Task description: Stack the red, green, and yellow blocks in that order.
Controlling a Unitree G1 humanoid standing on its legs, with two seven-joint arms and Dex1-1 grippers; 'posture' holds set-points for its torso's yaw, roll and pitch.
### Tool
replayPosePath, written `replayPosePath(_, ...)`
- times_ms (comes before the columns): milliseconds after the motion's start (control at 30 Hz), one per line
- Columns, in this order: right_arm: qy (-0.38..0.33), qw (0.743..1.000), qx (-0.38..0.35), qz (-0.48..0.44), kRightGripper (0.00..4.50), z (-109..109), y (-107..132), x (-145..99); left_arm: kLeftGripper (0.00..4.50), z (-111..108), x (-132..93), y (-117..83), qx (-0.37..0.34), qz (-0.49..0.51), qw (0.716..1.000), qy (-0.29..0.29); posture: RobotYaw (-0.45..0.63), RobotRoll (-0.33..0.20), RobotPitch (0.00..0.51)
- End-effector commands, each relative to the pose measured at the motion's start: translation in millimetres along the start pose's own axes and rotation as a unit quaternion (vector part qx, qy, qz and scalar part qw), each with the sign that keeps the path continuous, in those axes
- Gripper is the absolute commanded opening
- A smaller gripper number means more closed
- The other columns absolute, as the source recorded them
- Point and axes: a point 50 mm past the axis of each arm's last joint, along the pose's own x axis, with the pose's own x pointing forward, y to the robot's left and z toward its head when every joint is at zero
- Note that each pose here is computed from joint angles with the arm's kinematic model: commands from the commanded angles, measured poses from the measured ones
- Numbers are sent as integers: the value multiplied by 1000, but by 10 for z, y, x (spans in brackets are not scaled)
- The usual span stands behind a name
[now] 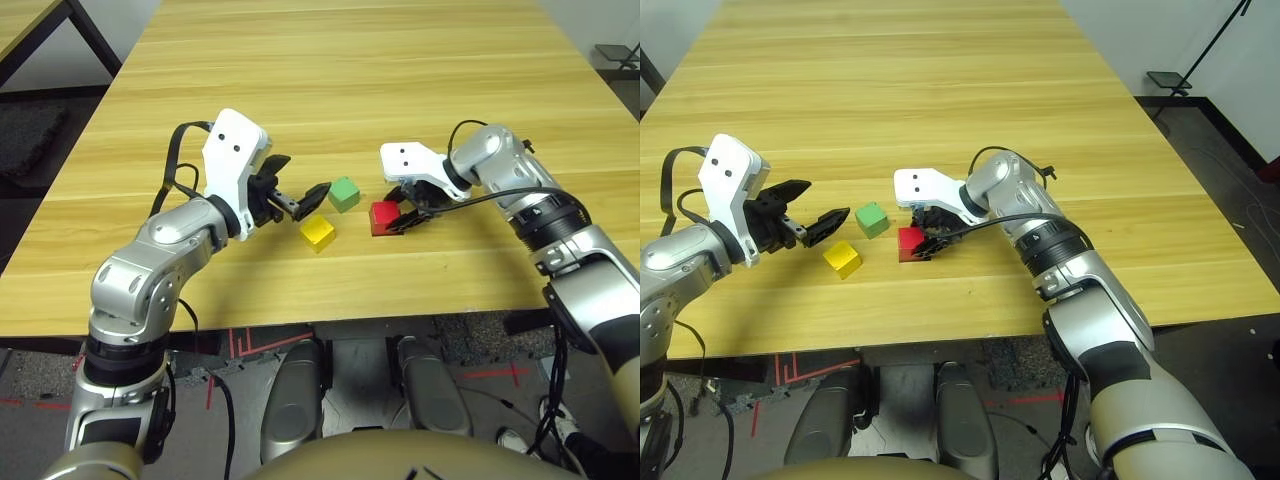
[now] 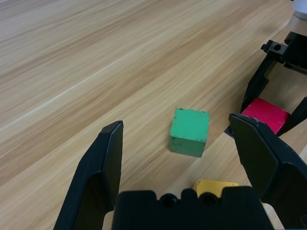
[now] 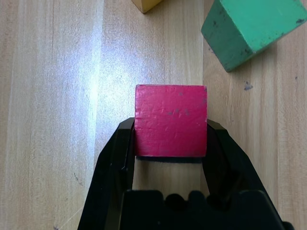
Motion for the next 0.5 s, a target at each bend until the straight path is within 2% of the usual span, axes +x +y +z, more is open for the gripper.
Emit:
replayPosePath(33, 11, 1000, 11, 8, 2049, -93, 43, 36, 4500, -3, 11, 12, -1, -5, 1000, 6, 498, -232, 162)
replayPosePath(500, 8, 1000, 11, 8, 2049, -171, 101, 44, 4500, 7, 64, 36, 1, -19, 1000, 11, 472, -210, 165)
